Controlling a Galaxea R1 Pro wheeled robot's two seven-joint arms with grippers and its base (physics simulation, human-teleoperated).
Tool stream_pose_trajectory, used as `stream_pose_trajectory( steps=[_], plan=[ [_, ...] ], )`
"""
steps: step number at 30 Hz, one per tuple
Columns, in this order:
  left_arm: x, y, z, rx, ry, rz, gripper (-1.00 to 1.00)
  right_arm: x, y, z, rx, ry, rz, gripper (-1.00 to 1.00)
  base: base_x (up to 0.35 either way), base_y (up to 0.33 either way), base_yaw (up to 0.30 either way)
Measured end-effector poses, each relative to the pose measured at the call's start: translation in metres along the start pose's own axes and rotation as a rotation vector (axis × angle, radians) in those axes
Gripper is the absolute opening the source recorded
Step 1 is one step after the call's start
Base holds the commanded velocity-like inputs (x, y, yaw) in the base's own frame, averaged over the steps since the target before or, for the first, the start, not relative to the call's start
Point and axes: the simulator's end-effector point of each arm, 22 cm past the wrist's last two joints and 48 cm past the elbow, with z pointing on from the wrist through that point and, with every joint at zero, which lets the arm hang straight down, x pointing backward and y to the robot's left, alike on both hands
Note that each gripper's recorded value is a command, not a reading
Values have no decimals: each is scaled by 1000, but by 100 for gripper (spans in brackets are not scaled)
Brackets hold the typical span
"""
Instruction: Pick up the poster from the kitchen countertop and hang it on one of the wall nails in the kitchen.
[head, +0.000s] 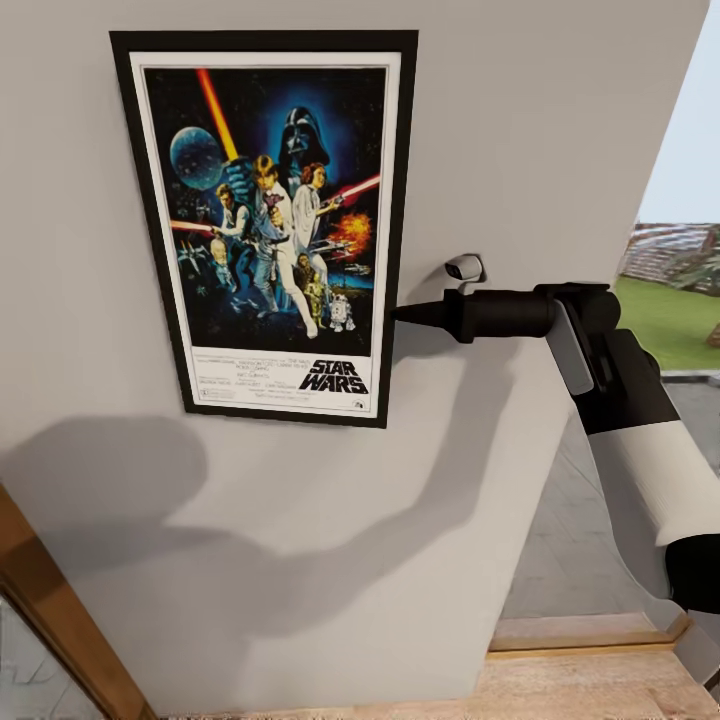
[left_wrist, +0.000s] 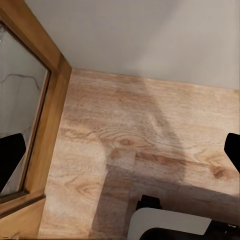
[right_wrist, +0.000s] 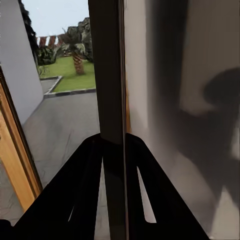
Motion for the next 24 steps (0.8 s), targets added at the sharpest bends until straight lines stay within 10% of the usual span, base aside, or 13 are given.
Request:
stream_pose_trajectory(
  steps=[24],
  plan=[
    [1,0,0,0,2,0,100,0,0,0,0,0,0,-100,-26,28,0]
  ],
)
